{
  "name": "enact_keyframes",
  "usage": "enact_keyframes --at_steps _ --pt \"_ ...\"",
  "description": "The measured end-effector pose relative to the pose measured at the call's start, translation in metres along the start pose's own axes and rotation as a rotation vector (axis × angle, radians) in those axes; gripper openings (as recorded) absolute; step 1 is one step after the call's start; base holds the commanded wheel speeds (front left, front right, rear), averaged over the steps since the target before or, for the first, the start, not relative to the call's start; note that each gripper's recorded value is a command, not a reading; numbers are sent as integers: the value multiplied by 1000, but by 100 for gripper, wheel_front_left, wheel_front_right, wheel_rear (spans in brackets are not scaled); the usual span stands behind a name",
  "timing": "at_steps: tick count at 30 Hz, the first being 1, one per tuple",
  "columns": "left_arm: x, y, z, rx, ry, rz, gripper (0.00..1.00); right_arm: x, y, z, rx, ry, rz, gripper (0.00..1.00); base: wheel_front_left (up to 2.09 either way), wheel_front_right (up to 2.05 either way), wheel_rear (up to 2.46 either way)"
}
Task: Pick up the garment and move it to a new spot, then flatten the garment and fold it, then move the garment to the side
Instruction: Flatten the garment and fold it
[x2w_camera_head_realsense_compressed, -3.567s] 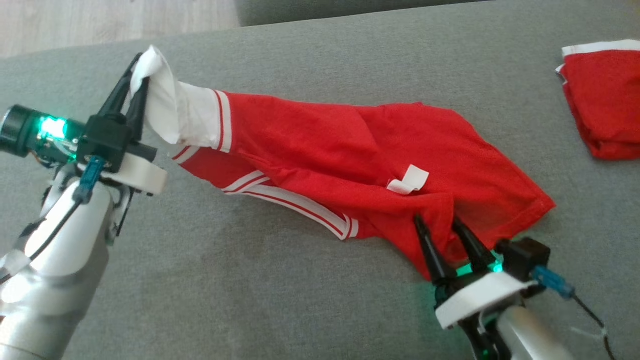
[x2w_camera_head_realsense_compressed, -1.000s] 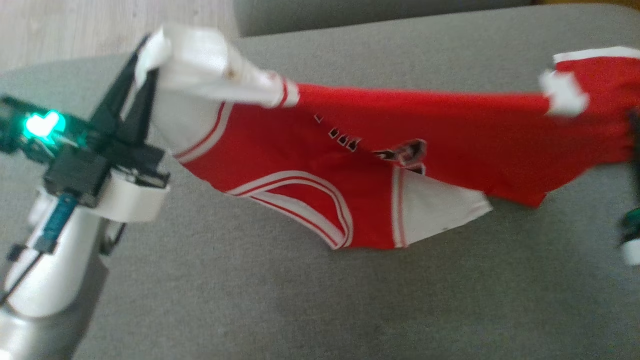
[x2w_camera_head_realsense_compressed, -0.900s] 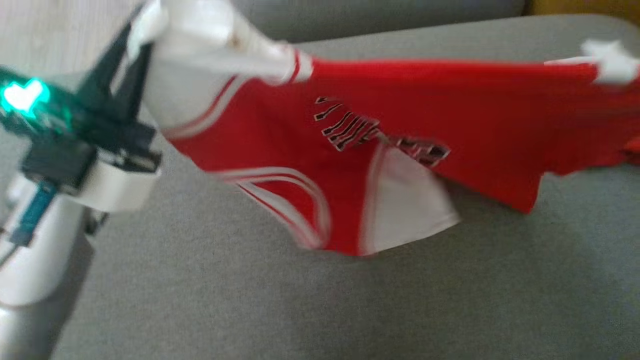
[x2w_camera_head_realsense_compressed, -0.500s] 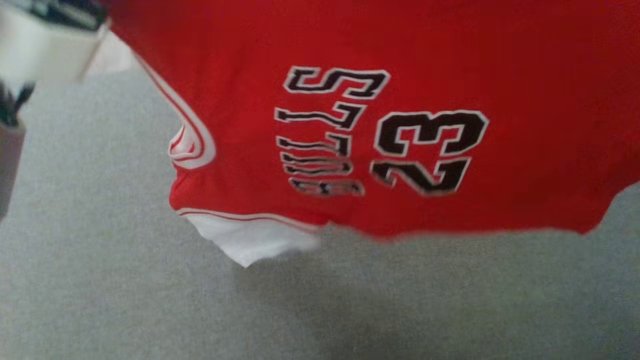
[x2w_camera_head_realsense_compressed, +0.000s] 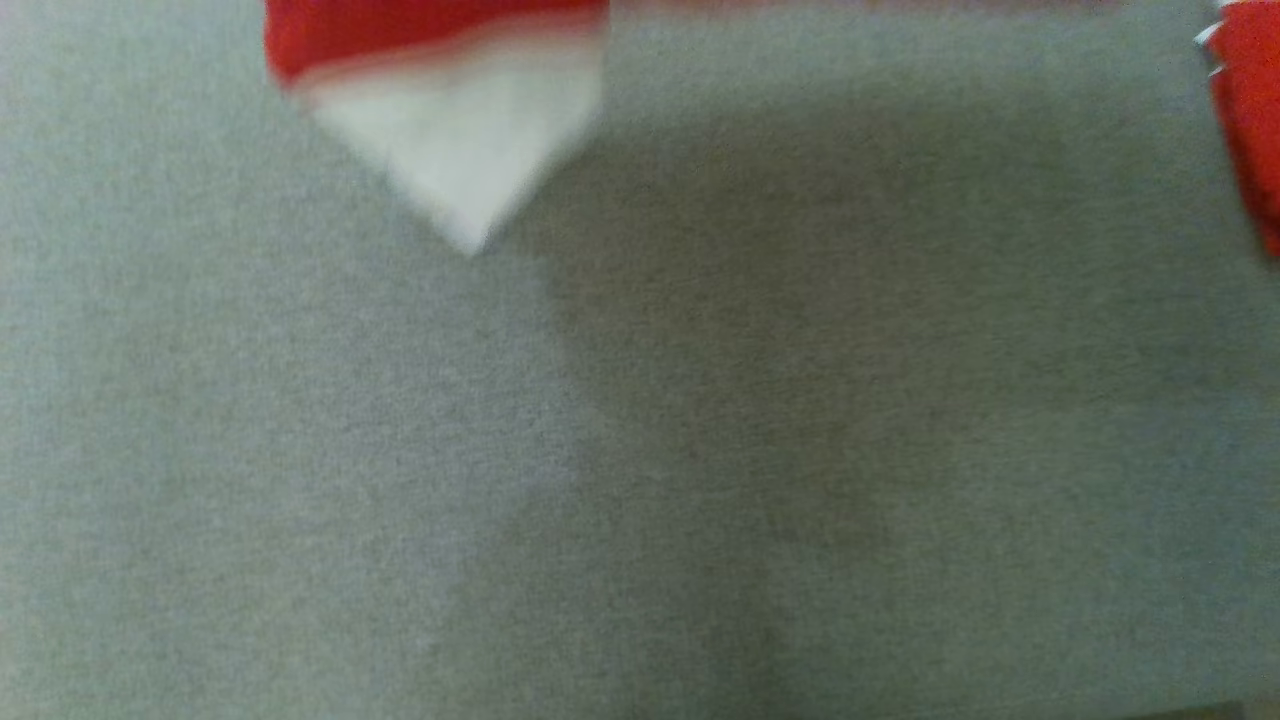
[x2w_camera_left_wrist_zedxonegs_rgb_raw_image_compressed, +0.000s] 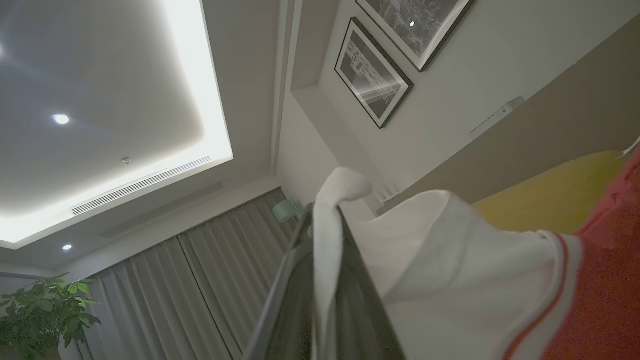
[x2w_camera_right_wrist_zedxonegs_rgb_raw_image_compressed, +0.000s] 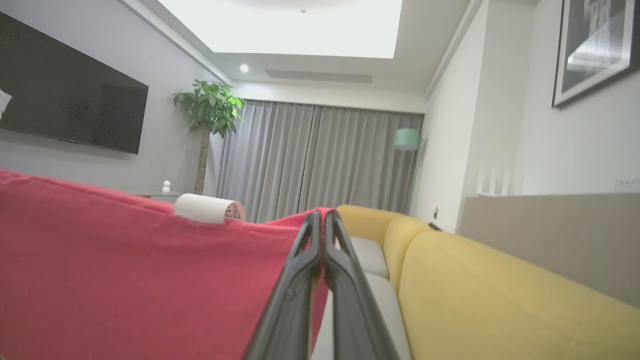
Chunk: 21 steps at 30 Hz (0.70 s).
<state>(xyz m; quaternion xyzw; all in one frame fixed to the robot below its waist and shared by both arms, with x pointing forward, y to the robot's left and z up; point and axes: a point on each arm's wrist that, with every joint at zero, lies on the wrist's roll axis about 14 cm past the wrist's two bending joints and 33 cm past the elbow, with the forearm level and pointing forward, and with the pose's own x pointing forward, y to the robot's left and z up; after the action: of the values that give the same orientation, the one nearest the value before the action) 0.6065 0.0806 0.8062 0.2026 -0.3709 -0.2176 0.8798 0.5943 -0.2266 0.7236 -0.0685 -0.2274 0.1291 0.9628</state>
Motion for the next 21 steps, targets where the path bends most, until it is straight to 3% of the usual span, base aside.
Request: enact_keyframes --at_steps 3,7,12,18,21 --pt "9 -2 2 -2 -43 -1 0 13 -3 -16 -29 -5 -7 0 0 0 0" --pt "-3 -17 -15 -75 -51 -19 0 8 18 -80 -23 132 47 0 0 0 0" --pt "-77 -80 -82 -246 142 -123 0 -29 40 -157 42 315 73 0 0 0 0" --pt "-154 -126 -104 -387 302 -168 0 -86 58 -196 149 454 61 0 0 0 0" --pt "-195 -151 -103 -464 381 -181 0 -122 62 -198 211 497 33 0 0 0 0"
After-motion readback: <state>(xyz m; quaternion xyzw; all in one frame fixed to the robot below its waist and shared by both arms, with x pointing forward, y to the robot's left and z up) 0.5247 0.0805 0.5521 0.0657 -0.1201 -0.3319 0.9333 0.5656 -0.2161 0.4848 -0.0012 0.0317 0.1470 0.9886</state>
